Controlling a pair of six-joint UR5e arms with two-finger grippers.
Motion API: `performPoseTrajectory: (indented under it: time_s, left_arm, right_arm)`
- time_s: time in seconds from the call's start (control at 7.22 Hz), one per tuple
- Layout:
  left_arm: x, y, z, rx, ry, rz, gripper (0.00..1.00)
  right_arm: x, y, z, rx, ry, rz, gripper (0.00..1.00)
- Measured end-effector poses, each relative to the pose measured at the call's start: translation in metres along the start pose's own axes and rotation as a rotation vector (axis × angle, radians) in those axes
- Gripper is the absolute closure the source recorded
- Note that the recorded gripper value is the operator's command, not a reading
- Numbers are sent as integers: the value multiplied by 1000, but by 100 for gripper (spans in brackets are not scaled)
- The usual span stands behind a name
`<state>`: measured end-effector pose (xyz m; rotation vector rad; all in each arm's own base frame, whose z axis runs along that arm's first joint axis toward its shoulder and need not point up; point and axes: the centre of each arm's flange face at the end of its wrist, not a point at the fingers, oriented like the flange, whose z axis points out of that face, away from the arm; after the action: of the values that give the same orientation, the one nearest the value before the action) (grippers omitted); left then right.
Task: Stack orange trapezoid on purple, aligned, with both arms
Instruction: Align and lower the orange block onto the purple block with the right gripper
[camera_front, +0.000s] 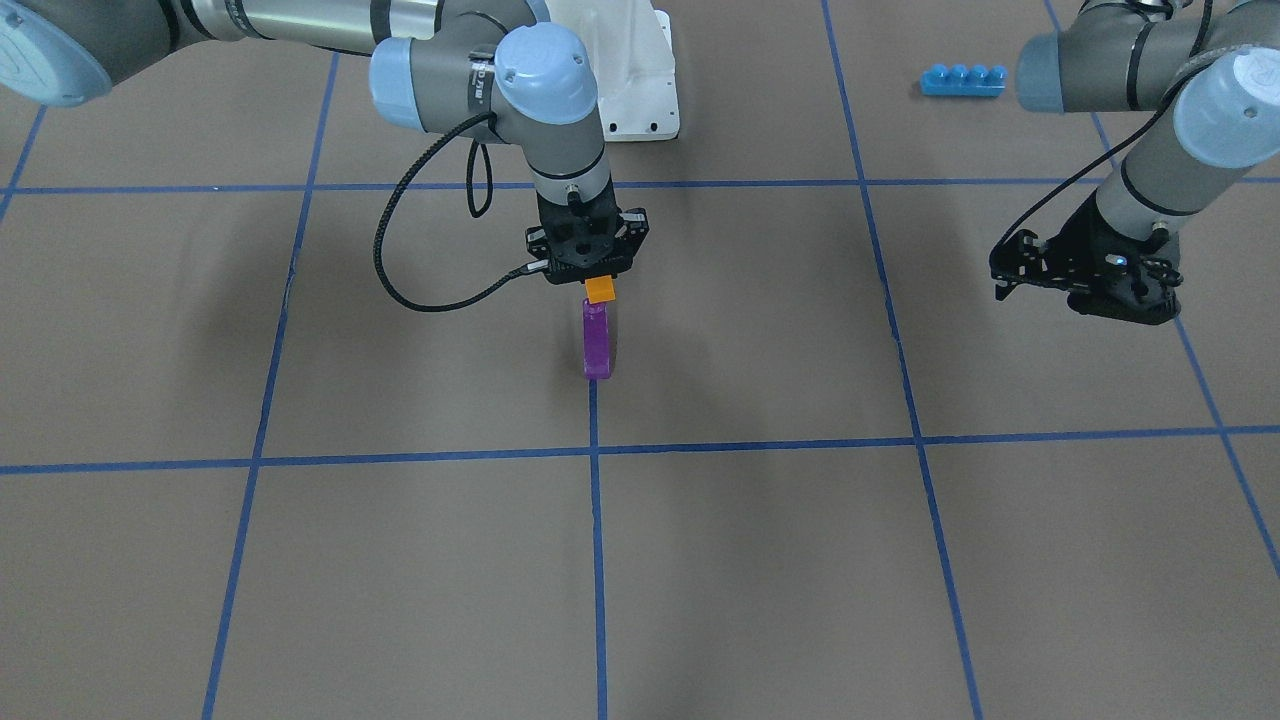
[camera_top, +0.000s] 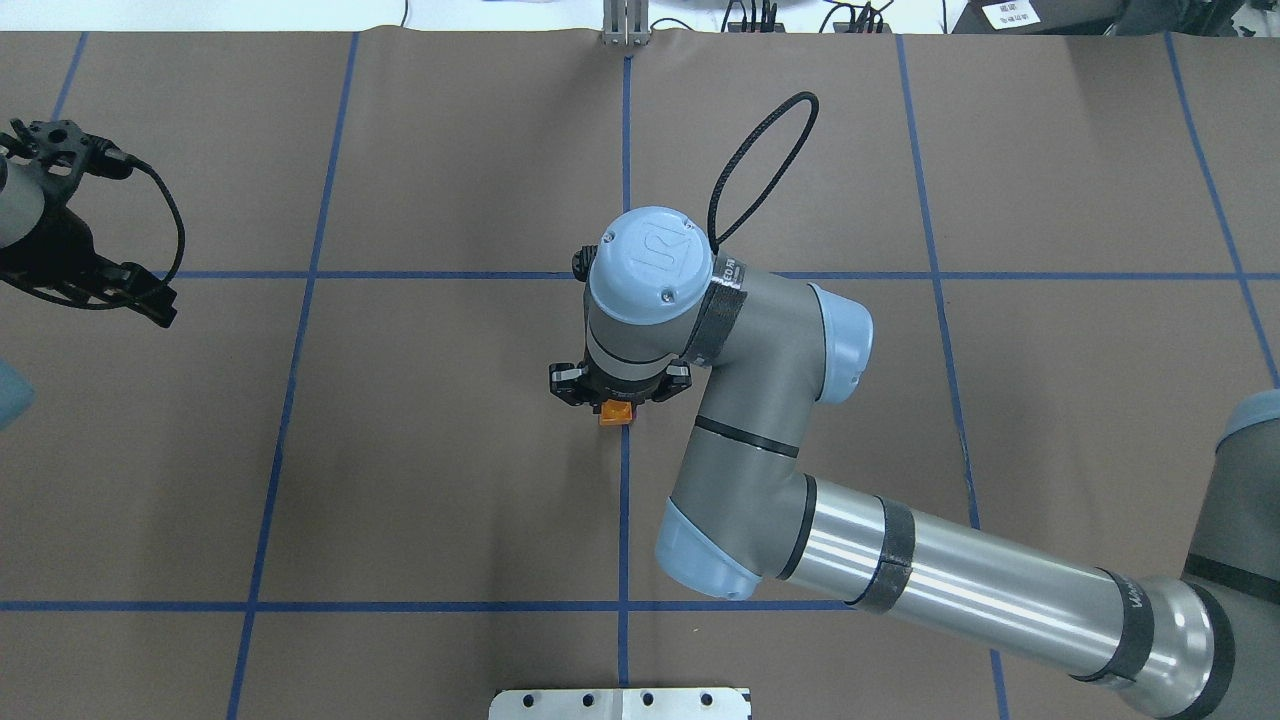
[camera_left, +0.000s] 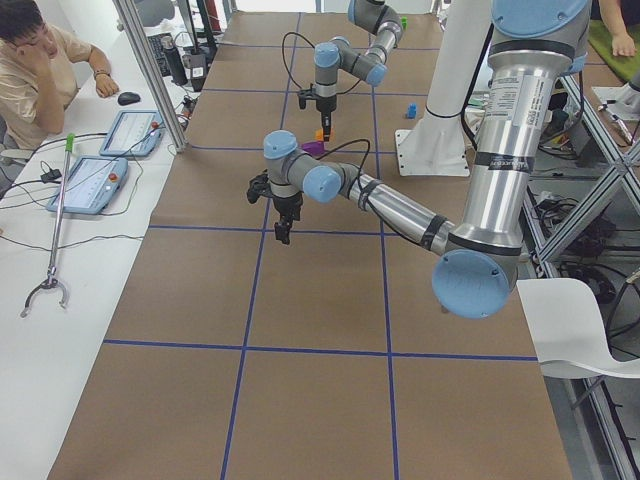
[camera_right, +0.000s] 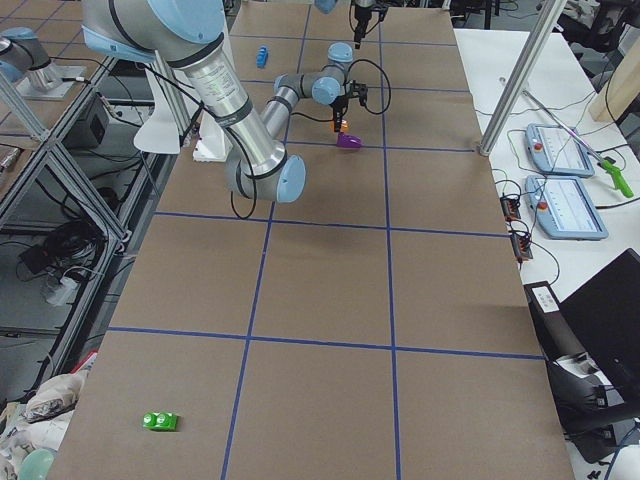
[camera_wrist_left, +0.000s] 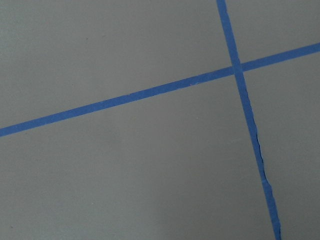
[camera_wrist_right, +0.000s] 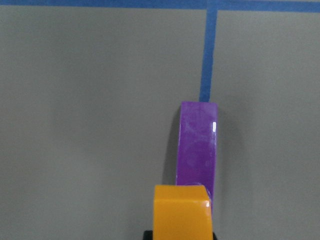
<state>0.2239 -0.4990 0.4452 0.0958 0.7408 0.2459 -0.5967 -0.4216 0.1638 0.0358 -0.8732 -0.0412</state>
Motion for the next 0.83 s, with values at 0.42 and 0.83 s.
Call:
performPoseTrajectory:
  time_s: [0.42, 0.83]
  left_arm:
    - [1, 1, -1, 3, 1, -4, 1]
    - [1, 0, -1, 4, 1, -7, 1]
  right_arm:
    - [9, -15, 6, 7, 25, 19, 100]
    - [10, -19, 14, 4, 36, 18, 100]
